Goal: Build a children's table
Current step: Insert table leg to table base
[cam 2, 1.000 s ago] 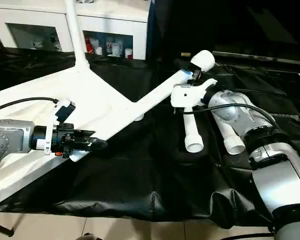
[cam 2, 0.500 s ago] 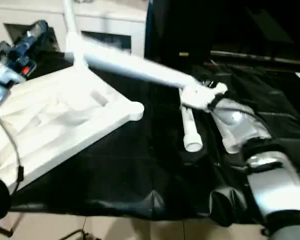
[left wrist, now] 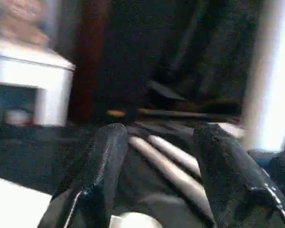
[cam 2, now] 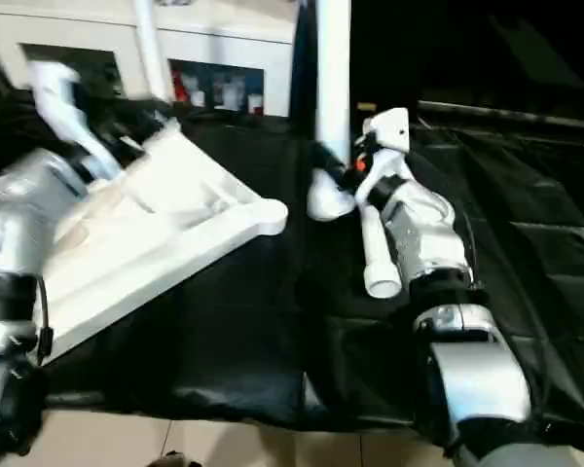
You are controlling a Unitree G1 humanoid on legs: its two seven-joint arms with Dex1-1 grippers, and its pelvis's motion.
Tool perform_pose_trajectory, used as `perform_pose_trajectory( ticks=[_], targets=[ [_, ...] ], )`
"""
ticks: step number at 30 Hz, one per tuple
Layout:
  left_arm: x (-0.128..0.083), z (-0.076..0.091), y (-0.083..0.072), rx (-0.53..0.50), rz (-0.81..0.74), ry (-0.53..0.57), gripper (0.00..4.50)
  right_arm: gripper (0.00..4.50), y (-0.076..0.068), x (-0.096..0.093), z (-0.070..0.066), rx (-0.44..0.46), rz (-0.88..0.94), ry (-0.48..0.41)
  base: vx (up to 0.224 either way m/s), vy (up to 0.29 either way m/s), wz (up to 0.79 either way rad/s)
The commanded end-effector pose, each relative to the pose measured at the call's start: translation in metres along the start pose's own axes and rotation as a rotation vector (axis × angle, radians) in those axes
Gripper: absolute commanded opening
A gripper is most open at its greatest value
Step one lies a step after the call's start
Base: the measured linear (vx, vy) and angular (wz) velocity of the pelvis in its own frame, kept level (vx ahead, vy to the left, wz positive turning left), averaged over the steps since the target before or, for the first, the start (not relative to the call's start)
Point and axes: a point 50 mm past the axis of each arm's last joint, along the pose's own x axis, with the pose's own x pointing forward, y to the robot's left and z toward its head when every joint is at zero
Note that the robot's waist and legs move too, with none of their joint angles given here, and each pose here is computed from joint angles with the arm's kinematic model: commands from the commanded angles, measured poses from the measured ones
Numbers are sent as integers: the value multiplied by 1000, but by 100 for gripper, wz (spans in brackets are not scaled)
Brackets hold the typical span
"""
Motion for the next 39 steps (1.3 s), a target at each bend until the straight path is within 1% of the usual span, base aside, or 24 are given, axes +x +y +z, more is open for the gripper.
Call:
perform_pose_trajectory(
  ticks=[1,2,4,5,7,10,11,13,16,18,19,20,21,24,25,27,29,31,36,37,39],
  targets=[
    [5,9,-17,-57,-105,-33,264,186,13,-1,5,121,128,1,0,0,0],
    [6,11,-22,-92,-137,-47,264,186,15,-2,4,161,154,7,0,0,0],
    [9,16,-34,-202,-215,-90,264,186,21,-8,2,237,212,30,0,0,0],
    [9,16,-34,-202,-215,-90,264,186,21,-8,2,237,212,30,0,0,0],
    [9,20,-44,-269,-298,-111,299,186,25,-12,0,260,245,53,0,0,0],
    [6,23,-58,-339,-415,-116,321,186,31,-17,-3,261,277,98,0,0,0],
    [6,23,-60,-350,-421,-113,321,186,34,-19,-2,279,286,102,0,0,0],
    [7,20,-60,-358,-394,-101,342,186,38,-20,0,299,295,109,0,0,0],
    [11,14,-61,-358,-370,-65,366,186,40,-21,1,302,308,125,0,0,0],
    [11,13,-62,-364,-373,-58,386,186,41,-21,1,302,313,130,0,0,0],
    [12,11,-66,-372,-388,-37,395,186,43,-22,2,304,323,137,0,0,0],
    [12,11,-66,-372,-389,-36,403,186,43,-22,2,304,324,137,0,0,0],
    [14,7,-70,-371,-398,-8,411,186,46,-23,2,304,337,150,0,0,0],
    [18,3,-71,-356,-386,21,440,186,49,-24,1,302,352,167,0,0,0],
    [21,2,-73,-378,-398,19,449,186,51,-24,0,297,365,182,0,0,0],
    [23,3,-75,-404,-419,15,450,186,52,-25,-1,293,377,197,0,0,0],
    [24,4,-85,-503,-535,24,450,186,55,-26,-4,296,405,236,0,0,0],
    [25,2,-82,-549,-546,26,450,186,55,-26,-7,297,409,258,0,0,0],
    [26,0,-78,-545,-522,26,450,186,55,-27,-10,296,408,280,0,0,0],
    [26,-1,-76,-541,-514,44,423,186,55,-27,-11,292,403,288,0,0,0],
    [25,-3,-75,-537,-507,63,416,186,54,-27,-11,288,398,294,0,0,0]
  ],
)
